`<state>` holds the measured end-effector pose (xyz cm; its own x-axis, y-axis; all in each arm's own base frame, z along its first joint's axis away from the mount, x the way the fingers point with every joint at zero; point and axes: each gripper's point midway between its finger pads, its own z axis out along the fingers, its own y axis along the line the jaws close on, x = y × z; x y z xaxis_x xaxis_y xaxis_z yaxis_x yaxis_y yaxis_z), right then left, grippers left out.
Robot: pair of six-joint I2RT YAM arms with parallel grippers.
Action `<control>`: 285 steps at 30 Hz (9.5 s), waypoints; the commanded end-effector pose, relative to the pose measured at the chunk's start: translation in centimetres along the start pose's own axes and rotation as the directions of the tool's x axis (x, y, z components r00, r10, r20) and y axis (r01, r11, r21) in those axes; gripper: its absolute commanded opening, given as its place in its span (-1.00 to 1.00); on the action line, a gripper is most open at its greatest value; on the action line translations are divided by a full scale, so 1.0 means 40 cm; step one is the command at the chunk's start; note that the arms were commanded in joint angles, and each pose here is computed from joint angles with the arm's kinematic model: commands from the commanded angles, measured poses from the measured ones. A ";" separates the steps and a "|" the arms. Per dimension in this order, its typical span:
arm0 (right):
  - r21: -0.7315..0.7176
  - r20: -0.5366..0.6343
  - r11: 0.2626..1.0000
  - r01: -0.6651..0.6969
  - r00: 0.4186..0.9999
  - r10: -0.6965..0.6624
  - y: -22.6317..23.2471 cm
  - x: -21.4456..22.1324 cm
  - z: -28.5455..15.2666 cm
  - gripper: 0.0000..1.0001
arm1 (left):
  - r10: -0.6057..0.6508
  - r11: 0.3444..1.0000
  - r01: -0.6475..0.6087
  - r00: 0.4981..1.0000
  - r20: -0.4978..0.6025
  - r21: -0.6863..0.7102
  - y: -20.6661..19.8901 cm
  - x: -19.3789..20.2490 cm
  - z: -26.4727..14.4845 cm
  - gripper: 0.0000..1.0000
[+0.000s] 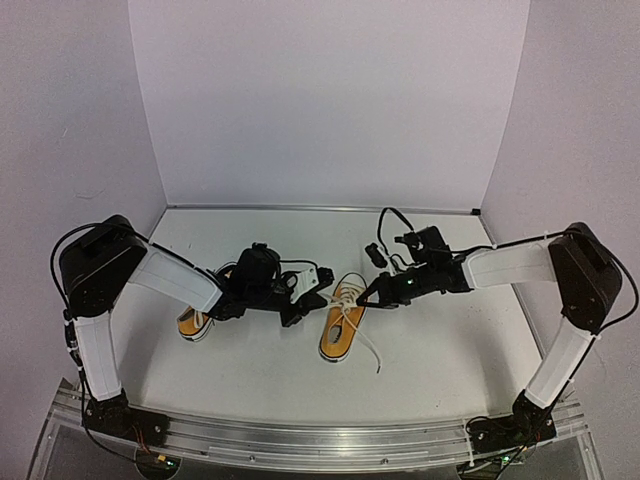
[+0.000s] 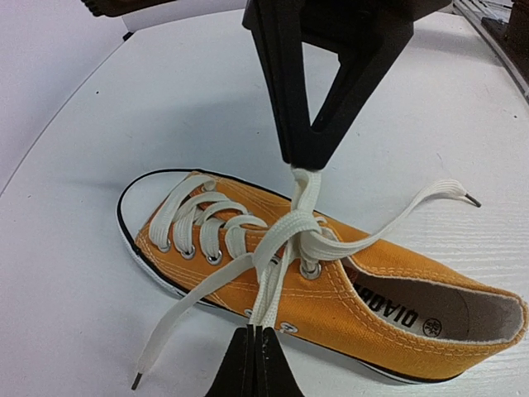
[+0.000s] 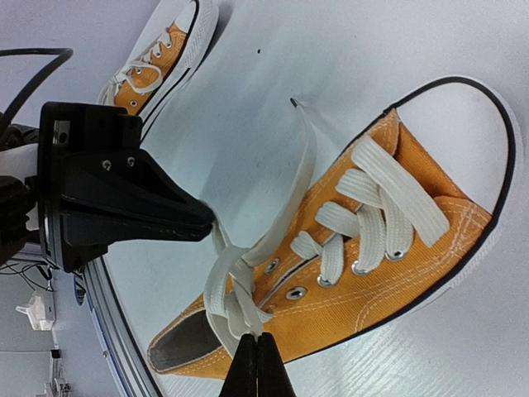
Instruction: Tie the shoes
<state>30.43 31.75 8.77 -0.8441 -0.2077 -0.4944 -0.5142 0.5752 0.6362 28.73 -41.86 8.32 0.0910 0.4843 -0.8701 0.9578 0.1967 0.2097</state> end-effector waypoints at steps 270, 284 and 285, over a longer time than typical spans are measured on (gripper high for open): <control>0.310 -0.023 0.939 0.150 0.988 -0.150 -0.006 0.022 -0.073 -0.50 | -0.534 0.835 0.496 0.835 0.136 0.237 0.123 -0.095 0.015 -1.00; 0.379 -0.002 0.916 0.130 0.990 -0.139 -0.013 0.049 -0.144 -1.00 | -0.528 0.841 0.495 0.840 0.127 0.219 0.130 -0.088 0.011 -1.00; 0.382 0.002 0.916 0.124 0.991 -0.135 -0.014 0.050 -0.145 -1.00 | -0.528 0.840 0.496 0.840 0.127 0.219 0.130 -0.088 0.011 -1.00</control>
<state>27.95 27.42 10.40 -0.7655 -0.3048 -0.5666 -0.5443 0.7764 0.3177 32.40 -42.52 10.14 -0.4417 0.2238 -0.8688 0.8912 0.2214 -0.3960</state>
